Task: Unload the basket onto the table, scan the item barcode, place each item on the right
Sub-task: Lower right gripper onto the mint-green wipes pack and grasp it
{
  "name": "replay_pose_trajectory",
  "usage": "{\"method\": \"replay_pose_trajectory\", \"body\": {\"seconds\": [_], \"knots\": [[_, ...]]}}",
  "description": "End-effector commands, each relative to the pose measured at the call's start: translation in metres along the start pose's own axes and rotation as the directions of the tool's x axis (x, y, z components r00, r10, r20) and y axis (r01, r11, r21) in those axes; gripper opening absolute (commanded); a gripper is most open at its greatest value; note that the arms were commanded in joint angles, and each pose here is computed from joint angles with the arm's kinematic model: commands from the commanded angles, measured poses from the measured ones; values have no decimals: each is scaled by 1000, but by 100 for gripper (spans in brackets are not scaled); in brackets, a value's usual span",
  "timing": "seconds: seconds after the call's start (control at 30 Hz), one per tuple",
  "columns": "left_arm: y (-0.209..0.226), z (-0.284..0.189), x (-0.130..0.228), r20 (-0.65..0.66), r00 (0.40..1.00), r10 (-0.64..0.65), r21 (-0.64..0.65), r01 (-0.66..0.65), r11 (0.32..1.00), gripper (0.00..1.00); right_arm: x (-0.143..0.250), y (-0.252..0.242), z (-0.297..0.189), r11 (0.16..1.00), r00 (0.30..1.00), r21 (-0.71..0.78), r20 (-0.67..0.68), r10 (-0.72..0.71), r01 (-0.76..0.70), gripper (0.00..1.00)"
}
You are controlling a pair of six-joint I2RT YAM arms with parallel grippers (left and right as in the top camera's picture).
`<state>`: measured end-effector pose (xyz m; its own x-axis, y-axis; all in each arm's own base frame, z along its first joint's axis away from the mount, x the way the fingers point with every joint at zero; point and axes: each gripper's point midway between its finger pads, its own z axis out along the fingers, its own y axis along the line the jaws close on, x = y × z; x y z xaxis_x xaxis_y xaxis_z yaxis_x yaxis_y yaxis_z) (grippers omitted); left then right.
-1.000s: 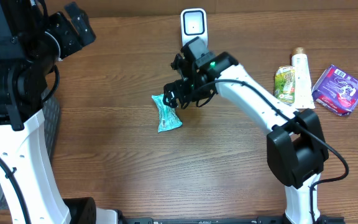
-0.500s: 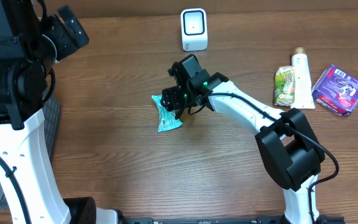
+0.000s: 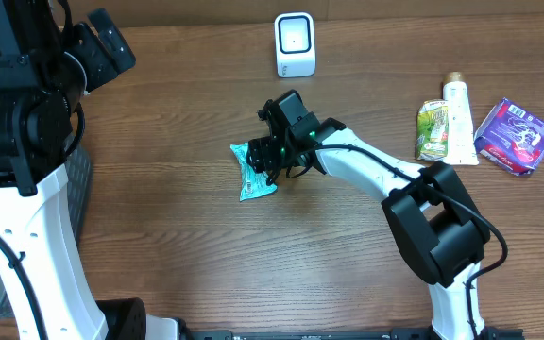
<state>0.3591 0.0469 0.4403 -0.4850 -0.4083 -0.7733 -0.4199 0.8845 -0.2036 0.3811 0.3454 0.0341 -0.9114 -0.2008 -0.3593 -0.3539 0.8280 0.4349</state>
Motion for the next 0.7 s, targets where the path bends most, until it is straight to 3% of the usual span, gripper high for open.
{"method": "replay_pose_trajectory", "body": {"seconds": [0.0, 0.5, 0.67], "knots": [[4, 1, -3, 8, 1000, 20, -21, -20, 1000, 100, 8, -10, 11, 1000, 1000, 20, -20, 15, -15, 74], [4, 1, -3, 8, 1000, 20, -21, -20, 1000, 100, 9, -8, 13, 1000, 1000, 18, -20, 13, -13, 75], [4, 1, -3, 8, 1000, 20, -21, -20, 1000, 100, 9, -7, 29, 995, 995, 9, -9, 98, -98, 68]]}}
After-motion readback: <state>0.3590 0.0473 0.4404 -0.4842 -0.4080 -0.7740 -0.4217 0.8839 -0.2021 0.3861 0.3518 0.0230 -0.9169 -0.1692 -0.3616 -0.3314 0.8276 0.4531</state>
